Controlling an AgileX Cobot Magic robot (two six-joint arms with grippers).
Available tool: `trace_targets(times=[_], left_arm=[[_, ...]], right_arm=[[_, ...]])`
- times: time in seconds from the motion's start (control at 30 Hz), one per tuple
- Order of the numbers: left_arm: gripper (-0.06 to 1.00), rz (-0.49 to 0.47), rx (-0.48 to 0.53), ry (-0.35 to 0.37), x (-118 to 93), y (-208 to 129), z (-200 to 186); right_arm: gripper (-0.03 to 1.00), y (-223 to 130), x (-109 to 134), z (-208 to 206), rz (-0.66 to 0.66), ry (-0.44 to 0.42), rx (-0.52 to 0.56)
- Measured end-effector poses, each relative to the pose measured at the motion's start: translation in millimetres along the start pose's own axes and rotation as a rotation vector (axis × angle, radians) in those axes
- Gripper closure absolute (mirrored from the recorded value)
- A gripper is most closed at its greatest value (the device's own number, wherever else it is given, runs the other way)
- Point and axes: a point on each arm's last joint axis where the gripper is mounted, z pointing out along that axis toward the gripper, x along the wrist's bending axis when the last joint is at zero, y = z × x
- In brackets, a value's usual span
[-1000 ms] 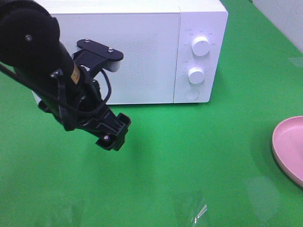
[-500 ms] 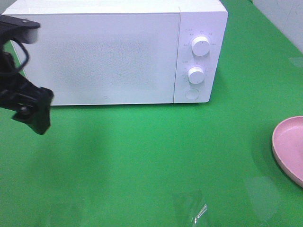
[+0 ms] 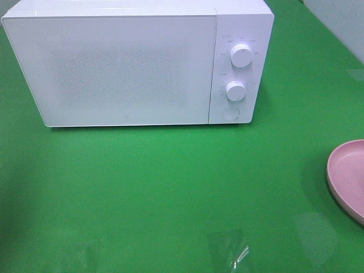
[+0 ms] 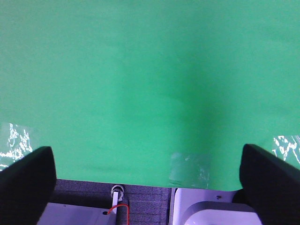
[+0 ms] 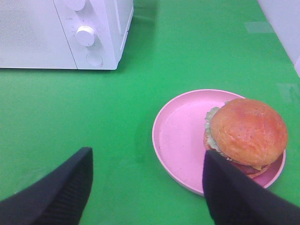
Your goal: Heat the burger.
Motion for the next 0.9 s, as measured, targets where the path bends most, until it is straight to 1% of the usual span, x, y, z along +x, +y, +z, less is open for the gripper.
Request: trace_targets(times=[0.03, 0.07, 0.1, 0.13, 0.17, 0.2, 0.23, 0.27, 0.3, 0.33, 0.4, 0.43, 0.47, 0.5, 0.53, 0.57, 0.6, 0.63, 0.67, 0.7, 0.77, 0.8, 0.83, 0.87, 0.9], left_arm=[[-0.04, 0.0, 0.0, 0.0, 0, 0, 0], [-0.04, -0.015, -0.021, -0.007, 1, -12, 0], [-0.04, -0.015, -0.021, -0.007, 1, -12, 0], [-0.04, -0.022, -0.053, -0.023, -1, -29, 0], [-0.04, -0.022, -0.053, -0.023, -1, -29, 0], [-0.04, -0.025, -0.075, -0.029, -3, -48, 1], [-0.04, -0.025, -0.075, -0.029, -3, -48, 1], [-0.04, -0.024, -0.094, -0.027, -4, -65, 4], [-0.04, -0.024, -0.094, -0.027, -4, -65, 4], [-0.04, -0.025, -0.12, -0.027, -5, -80, 6], [-0.04, -0.026, -0.131, -0.028, -6, -86, 7], [-0.04, -0.026, -0.155, -0.027, -7, -102, 10], [-0.04, -0.026, -0.155, -0.027, -7, -102, 10], [-0.04, -0.026, -0.183, -0.025, -8, -114, 13], [-0.04, -0.026, -0.236, -0.023, -9, -124, 13], [-0.04, -0.026, -0.236, -0.023, -9, -124, 13], [-0.04, -0.026, -0.286, -0.02, -9, -130, 12], [-0.04, -0.026, -0.286, -0.02, -9, -130, 12], [-0.04, -0.026, -0.32, -0.016, -9, -135, 10], [-0.04, -0.026, -0.32, -0.016, -9, -135, 10], [-0.04, -0.019, -0.406, 0.006, -9, -149, 3], [-0.04, -0.019, -0.406, 0.006, -9, -149, 3], [-0.04, -0.018, -0.452, 0.012, -9, -155, -1], [-0.04, -0.018, -0.452, 0.012, -9, -155, -1], [-0.04, -0.017, -0.49, 0.015, -9, -160, -4]], right_arm=[[0.31, 0, 0, 0, 0.0, 0.0, 0.0], [0.31, 0, 0, 0, 0.0, 0.0, 0.0], [0.31, 0, 0, 0, 0.0, 0.0, 0.0], [0.31, 0, 0, 0, 0.0, 0.0, 0.0], [0.31, 0, 0, 0, 0.0, 0.0, 0.0], [0.31, 0, 0, 0, 0.0, 0.0, 0.0], [0.31, 0, 0, 0, 0.0, 0.0, 0.0], [0.31, 0, 0, 0, 0.0, 0.0, 0.0], [0.31, 0, 0, 0, 0.0, 0.0, 0.0], [0.31, 0, 0, 0, 0.0, 0.0, 0.0], [0.31, 0, 0, 0, 0.0, 0.0, 0.0], [0.31, 0, 0, 0, 0.0, 0.0, 0.0], [0.31, 0, 0, 0, 0.0, 0.0, 0.0], [0.31, 0, 0, 0, 0.0, 0.0, 0.0], [0.31, 0, 0, 0, 0.0, 0.0, 0.0], [0.31, 0, 0, 0, 0.0, 0.0, 0.0], [0.31, 0, 0, 0, 0.0, 0.0, 0.0], [0.31, 0, 0, 0, 0.0, 0.0, 0.0], [0.31, 0, 0, 0, 0.0, 0.0, 0.0], [0.31, 0, 0, 0, 0.0, 0.0, 0.0], [0.31, 0, 0, 0, 0.0, 0.0, 0.0], [0.31, 0, 0, 0, 0.0, 0.0, 0.0], [0.31, 0, 0, 0, 0.0, 0.0, 0.0], [0.31, 0, 0, 0, 0.0, 0.0, 0.0], [0.31, 0, 0, 0, 0.0, 0.0, 0.0]])
